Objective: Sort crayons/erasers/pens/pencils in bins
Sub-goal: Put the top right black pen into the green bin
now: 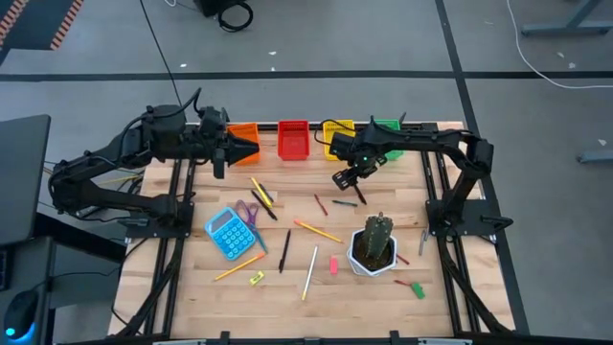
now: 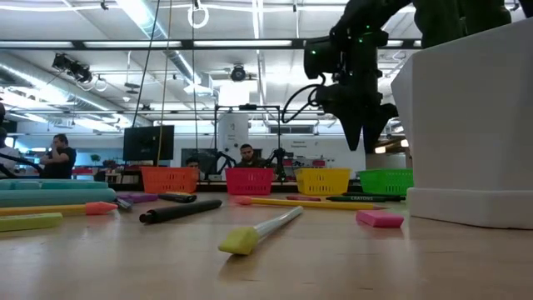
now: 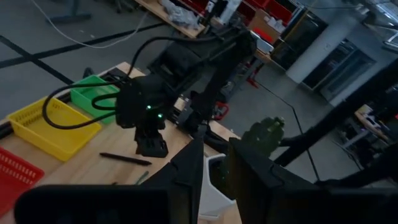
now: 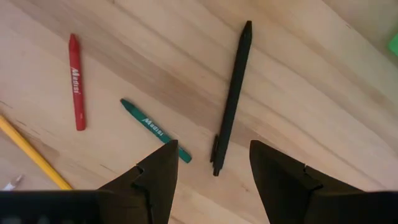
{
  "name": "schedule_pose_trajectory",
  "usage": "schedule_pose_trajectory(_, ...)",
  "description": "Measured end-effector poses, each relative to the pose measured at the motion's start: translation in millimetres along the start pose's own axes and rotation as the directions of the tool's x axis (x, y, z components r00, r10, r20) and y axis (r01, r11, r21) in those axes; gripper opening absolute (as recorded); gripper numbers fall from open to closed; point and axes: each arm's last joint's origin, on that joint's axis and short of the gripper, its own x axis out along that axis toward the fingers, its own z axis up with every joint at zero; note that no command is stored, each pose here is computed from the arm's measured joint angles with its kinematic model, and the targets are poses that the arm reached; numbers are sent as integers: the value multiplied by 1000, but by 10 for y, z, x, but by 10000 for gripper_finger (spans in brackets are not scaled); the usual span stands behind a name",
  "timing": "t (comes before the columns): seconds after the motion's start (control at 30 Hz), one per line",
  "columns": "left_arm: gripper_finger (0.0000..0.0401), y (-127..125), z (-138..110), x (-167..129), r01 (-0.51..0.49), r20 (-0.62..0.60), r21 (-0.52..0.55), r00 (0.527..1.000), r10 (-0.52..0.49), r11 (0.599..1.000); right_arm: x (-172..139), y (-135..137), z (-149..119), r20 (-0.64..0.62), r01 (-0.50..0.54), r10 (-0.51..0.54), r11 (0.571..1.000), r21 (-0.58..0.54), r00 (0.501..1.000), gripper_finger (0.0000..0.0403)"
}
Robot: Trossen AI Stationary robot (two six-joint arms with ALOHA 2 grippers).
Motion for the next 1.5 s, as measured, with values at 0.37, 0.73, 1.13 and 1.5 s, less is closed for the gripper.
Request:
schedule_pose_trajectory(0.37,81,8,3,3,-26,13,-38,1000,26,999,-5,23,17,19,-19,19,1000,-11,1000,204)
schedule_pose_trajectory(0.73,82,14,-7,5,-32,3,-37,999,32,999,265,-142,-15,9,21,-21,1000,10,1000,204)
schedule_pose_trajectory(1.13,80,66,-70,96,-90,-51,-8,995,90,996,553,-135,-305,-74,83,-84,996,-26,994,204)
schedule_pose_trajectory(1.5,78,87,-95,165,-106,-76,-17,992,104,994,732,-151,-404,-75,58,-57,998,5,996,188)
